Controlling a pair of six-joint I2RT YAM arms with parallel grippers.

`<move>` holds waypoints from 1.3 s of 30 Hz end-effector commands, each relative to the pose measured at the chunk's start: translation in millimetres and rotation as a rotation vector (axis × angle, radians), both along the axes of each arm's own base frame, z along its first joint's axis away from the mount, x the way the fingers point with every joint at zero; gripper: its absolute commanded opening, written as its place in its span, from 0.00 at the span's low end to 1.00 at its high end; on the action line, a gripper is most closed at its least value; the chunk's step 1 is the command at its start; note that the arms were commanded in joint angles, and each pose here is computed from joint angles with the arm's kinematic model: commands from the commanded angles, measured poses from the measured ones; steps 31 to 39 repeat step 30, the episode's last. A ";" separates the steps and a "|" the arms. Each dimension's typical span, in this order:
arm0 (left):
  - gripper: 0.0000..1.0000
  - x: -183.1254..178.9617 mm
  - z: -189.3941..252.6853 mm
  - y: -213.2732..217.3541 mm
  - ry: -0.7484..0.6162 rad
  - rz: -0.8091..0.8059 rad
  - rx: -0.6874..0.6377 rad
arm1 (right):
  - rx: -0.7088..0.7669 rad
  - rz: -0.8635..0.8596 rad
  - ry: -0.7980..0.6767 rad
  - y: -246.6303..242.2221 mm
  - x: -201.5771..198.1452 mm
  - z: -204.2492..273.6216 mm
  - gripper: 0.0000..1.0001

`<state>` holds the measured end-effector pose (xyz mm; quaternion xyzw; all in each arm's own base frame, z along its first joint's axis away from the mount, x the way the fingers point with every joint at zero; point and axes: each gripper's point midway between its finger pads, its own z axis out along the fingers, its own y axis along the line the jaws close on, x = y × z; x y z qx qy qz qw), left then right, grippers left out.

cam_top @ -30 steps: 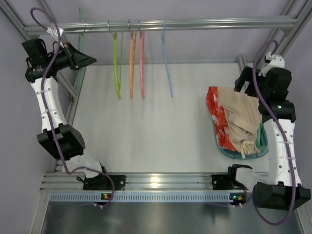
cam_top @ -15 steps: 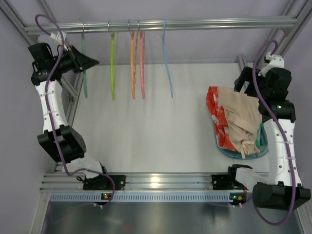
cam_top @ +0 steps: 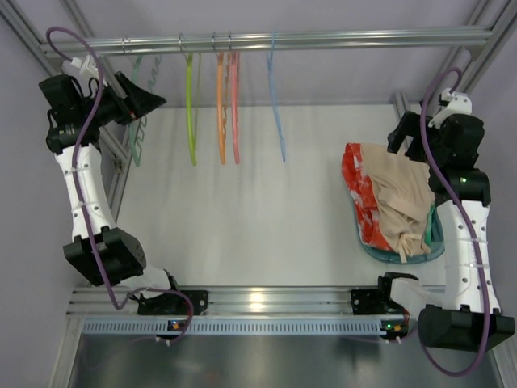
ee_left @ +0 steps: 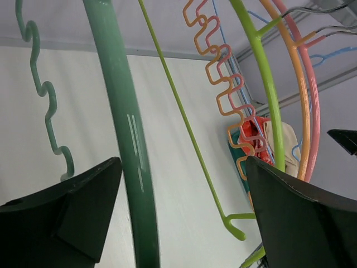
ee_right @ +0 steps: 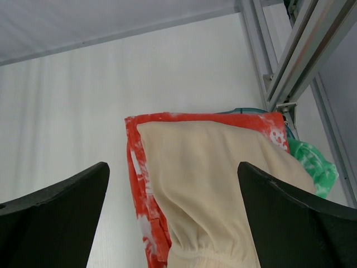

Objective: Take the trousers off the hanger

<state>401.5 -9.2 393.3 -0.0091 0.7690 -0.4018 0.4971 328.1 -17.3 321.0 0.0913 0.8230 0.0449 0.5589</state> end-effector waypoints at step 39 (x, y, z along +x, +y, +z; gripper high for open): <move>0.98 -160.1 -65.4 41.5 0.011 0.441 0.631 | -0.108 0.466 -0.149 66.5 -73.2 -18.4 0.99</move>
